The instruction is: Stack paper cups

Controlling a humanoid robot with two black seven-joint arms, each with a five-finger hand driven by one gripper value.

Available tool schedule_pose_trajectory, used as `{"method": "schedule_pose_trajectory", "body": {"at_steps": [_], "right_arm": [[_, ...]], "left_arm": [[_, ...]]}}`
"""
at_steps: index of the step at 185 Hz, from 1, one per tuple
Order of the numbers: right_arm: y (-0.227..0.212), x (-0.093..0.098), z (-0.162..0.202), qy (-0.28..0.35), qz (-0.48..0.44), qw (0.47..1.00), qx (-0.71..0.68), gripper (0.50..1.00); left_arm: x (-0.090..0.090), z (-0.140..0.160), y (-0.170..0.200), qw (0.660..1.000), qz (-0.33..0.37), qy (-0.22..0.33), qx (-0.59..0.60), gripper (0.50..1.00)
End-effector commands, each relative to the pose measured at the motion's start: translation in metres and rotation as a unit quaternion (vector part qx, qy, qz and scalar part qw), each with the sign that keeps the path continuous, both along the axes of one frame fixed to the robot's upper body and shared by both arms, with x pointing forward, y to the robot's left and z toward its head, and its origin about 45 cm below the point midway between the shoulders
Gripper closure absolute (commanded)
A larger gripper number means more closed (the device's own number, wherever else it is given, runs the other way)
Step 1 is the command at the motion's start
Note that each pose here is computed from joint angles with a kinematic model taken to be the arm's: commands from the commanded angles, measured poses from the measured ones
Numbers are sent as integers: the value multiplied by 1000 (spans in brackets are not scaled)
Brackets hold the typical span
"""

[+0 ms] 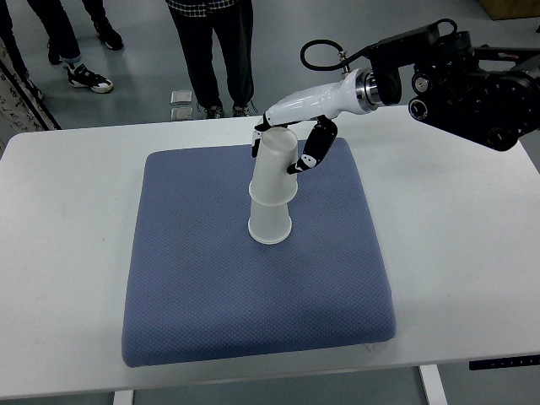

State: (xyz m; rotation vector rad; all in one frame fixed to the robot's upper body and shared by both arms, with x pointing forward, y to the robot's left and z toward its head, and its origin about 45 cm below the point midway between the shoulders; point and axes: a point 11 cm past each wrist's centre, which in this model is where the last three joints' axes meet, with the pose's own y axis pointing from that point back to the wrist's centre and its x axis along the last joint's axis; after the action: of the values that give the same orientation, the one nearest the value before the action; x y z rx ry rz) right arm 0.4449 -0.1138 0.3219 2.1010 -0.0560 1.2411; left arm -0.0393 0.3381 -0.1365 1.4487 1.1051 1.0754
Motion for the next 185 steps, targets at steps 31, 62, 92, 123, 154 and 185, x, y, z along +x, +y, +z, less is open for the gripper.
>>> {"method": "schedule_pose_trajectory", "body": {"at_steps": [31,62,92,123,154,185], "right_arm": [[4,1,-20,-2,-11,1000,-3,846],[8,2,-28,-4,-17,1000,1,595],[7,-1,-35,13,-20,1000,1,579],[3,2,-31,11,-27,1000,5,579],[-9,11,-34,29,-70,996,40,579],[-51,37,-59,87,-216,960,155,581]], "left_arm": [[0,0,0,1000,0,0,0,500],[0,0,0,1000,0,0,0,500],[0,0,0,1000,0,0,0,500],[0,0,0,1000,0,0,0,500],[0,0,0,1000,0,0,0,500],[0,0,0,1000,0,0,0,500]]}}
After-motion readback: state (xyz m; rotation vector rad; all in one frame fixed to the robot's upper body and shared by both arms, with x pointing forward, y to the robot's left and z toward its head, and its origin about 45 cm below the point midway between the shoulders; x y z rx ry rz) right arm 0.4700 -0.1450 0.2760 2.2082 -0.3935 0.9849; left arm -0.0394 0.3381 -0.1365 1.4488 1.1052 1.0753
